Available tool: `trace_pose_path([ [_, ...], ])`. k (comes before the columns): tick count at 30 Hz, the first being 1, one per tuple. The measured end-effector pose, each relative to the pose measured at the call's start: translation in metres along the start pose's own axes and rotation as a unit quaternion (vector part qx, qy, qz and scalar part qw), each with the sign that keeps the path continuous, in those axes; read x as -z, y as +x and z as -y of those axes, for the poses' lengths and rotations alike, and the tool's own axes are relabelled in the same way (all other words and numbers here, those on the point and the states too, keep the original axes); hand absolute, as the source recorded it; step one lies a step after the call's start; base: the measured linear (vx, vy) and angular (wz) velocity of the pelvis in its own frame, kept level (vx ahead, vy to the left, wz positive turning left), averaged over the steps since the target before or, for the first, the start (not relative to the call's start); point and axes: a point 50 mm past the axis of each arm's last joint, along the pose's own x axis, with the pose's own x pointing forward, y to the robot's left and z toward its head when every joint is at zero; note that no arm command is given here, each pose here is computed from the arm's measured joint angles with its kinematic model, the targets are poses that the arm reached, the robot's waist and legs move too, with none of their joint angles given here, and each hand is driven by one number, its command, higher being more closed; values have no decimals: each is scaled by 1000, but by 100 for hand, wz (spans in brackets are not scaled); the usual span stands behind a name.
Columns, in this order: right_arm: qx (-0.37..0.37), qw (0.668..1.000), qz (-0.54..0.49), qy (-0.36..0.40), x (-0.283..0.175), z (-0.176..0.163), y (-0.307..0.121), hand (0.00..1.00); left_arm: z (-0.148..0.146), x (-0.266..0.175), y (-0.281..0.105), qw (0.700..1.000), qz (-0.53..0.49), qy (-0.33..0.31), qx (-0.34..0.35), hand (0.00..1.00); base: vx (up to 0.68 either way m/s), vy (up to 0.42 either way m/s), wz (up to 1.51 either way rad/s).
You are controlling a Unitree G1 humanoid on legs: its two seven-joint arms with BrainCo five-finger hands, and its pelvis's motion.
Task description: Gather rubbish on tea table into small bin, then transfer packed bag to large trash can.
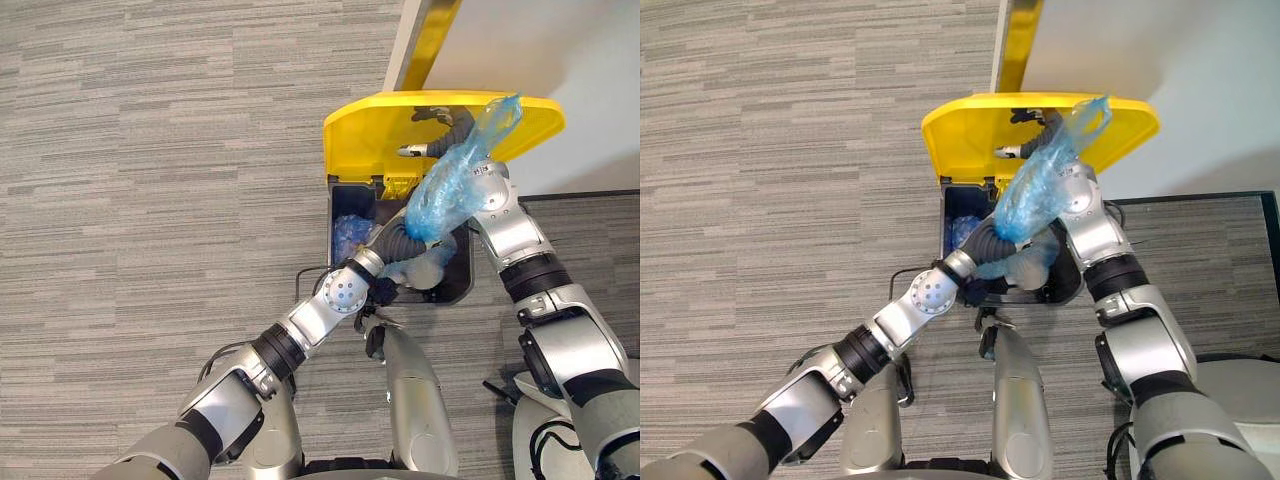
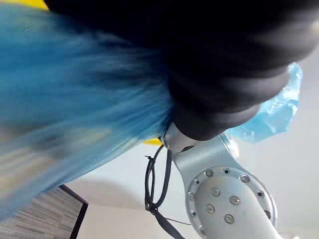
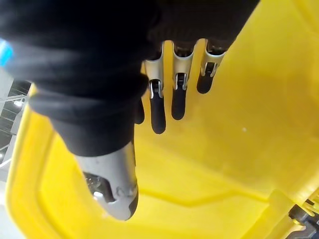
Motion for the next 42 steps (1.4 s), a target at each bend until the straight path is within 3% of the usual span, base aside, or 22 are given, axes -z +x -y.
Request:
trace_pose_path([
  [7,6,1000,3,7,-3,-4,1,0,-11,30,-2,997,-73,26,-27,100,0,0,0],
  [12,13,999,35,27,-33,-10,19,0,-24,52,3,987,-144,60,-47,100,-1,-10,-5],
  [24,-23,980,185,67,-104,-20,5,0,-54,56,5,977,-170,77,-102,100,-17,12,-10],
  [33,-36,968,243,57,-128,-18,-6,0,-70,47,12,974,-164,90,-129,100,-7,1,0],
  [34,-37,964,257,54,-133,-16,-8,0,-75,46,12,973,-164,88,-137,0,-14,-6,-5],
  [42,-44,958,279,50,-141,-17,-10,0,-80,41,17,971,-163,98,-143,0,-2,2,-1],
])
